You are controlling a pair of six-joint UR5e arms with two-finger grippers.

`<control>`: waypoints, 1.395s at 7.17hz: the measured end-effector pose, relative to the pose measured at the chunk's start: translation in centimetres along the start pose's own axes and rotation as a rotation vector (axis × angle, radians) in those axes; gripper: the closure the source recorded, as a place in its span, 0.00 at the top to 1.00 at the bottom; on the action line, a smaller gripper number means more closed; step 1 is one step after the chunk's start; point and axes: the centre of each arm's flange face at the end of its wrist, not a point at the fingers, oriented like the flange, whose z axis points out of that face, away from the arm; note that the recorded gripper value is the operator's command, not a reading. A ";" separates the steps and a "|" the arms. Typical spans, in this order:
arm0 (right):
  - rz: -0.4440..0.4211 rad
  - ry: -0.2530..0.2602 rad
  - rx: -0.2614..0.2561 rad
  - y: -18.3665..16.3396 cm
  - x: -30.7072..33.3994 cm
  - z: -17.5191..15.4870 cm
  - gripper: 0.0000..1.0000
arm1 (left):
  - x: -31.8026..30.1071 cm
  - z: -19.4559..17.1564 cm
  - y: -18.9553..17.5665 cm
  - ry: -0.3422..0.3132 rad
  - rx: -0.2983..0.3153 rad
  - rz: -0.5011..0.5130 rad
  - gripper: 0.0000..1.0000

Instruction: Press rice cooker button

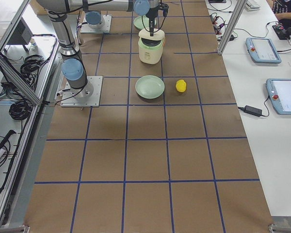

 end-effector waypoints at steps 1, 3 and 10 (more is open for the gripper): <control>-0.017 0.023 0.033 -2.4 1.6 -1.7 0.99 | 0.0 0.0 0.0 0.000 0.000 0.000 1.00; -0.025 0.010 0.027 -5.7 6.3 -2.6 0.99 | 0.0 0.0 0.0 0.000 0.001 0.000 1.00; -0.024 -0.090 -0.072 -3.6 8.0 -2.5 0.99 | 0.0 0.0 0.0 0.000 0.000 0.000 1.00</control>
